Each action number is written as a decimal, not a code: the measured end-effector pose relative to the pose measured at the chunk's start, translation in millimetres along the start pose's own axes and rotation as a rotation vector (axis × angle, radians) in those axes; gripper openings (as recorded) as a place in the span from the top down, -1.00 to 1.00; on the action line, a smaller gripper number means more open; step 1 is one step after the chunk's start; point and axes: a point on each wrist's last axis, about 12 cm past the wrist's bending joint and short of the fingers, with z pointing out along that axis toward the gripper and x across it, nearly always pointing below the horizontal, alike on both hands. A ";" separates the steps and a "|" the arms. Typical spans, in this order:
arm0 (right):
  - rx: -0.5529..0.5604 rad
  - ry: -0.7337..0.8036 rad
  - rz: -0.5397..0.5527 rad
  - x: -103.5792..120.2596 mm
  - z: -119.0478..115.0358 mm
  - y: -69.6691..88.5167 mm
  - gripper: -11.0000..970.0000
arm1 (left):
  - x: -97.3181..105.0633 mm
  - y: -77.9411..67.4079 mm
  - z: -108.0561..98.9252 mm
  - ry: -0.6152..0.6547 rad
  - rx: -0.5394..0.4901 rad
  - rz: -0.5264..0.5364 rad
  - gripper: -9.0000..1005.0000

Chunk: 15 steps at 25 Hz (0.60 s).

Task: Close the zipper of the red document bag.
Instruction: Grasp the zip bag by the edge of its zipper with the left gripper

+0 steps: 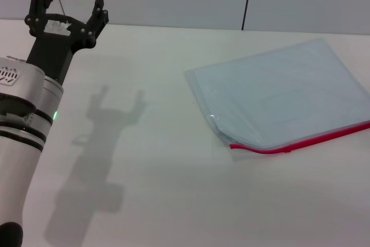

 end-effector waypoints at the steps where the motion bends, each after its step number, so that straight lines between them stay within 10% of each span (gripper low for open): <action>1: 0.000 0.000 0.000 0.0 0.0 0.0 -0.82 | 0.0 0.0 0.0 0.000 0.000 0.000 -0.78; 15: -0.001 -0.001 0.000 -0.2 0.3 0.2 -0.82 | 0.5 1.5 1.1 0.004 -0.009 -0.006 -0.77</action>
